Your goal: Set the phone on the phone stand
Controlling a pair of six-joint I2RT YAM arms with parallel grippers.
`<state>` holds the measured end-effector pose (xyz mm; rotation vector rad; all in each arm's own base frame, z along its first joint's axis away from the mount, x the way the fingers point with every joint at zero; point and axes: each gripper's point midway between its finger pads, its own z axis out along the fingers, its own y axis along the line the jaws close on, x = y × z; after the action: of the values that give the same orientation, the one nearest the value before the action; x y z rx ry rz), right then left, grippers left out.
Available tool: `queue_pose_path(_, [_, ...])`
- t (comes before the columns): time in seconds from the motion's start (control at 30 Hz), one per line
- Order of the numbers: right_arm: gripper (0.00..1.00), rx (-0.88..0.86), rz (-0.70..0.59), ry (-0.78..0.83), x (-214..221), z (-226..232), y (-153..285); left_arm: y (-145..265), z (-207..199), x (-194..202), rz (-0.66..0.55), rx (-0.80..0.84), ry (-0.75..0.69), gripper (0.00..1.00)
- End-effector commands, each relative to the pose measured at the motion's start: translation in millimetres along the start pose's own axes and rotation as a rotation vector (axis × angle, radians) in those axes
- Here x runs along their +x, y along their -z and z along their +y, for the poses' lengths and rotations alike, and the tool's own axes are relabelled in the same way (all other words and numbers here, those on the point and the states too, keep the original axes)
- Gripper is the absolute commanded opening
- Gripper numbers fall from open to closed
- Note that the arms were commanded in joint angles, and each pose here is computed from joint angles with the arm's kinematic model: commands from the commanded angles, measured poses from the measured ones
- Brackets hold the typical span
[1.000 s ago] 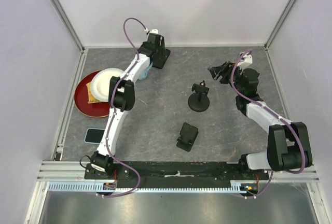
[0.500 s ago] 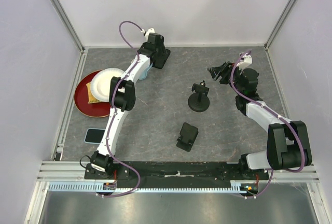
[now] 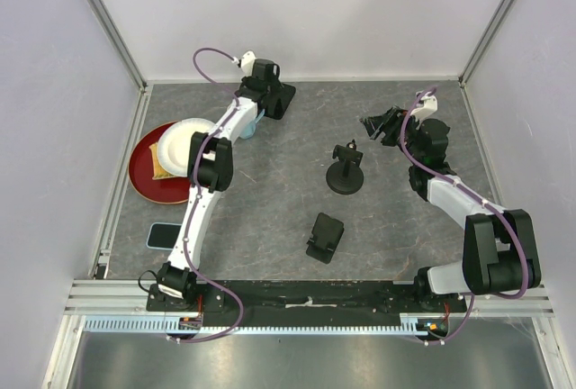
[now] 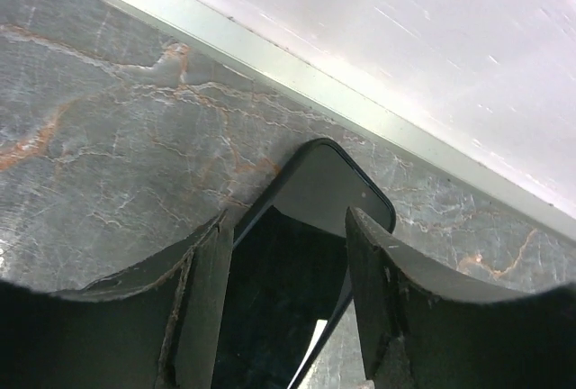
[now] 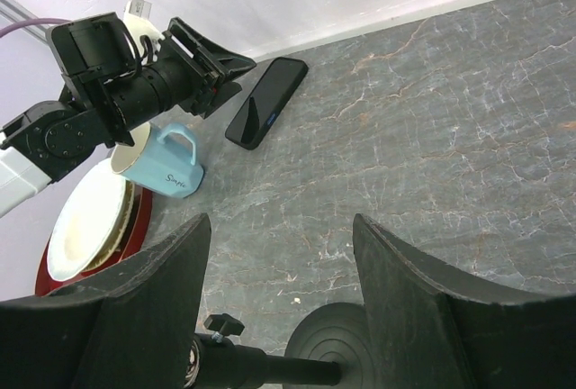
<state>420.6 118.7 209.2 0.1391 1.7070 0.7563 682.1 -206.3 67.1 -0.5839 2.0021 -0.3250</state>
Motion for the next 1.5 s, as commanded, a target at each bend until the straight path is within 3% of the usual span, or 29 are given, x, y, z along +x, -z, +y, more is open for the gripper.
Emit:
queue_pose_path(0.0, [0.72,-0.041,-0.04,0.006,-10.7,6.6,-3.0,-11.6,5.6,-12.7,-0.067,-0.015,0.13,0.58])
queue_pose_path(0.33, [0.72,-0.046,-0.036,0.0,-9.8,7.3,-3.5,-18.6,7.0,14.6,0.042,-0.001,0.342,0.54])
queue_pose_path(0.77, [0.72,-0.045,-0.034,-0.004,-9.5,6.7,-3.5,-11.1,-24.8,48.0,0.176,0.119,0.382,0.5])
queue_pose_path(1.13, [0.72,-0.031,-0.038,0.0,-11.2,2.2,-2.3,14.2,-57.9,62.7,0.221,0.232,0.196,0.5])
queue_pose_path(1.3, [0.72,-0.028,-0.04,-0.002,-11.9,1.1,-2.1,29.8,-69.0,60.4,0.208,0.27,0.037,0.5])
queue_pose_path(1.4, [0.72,-0.029,-0.038,-0.002,-11.5,1.2,-2.1,41.9,-76.0,57.8,0.208,0.301,-0.064,0.57])
queue_pose_path(1.47, [0.73,-0.027,-0.036,-0.003,-10.5,0.4,-2.5,53.1,-80.6,61.3,0.238,0.342,-0.134,0.69])
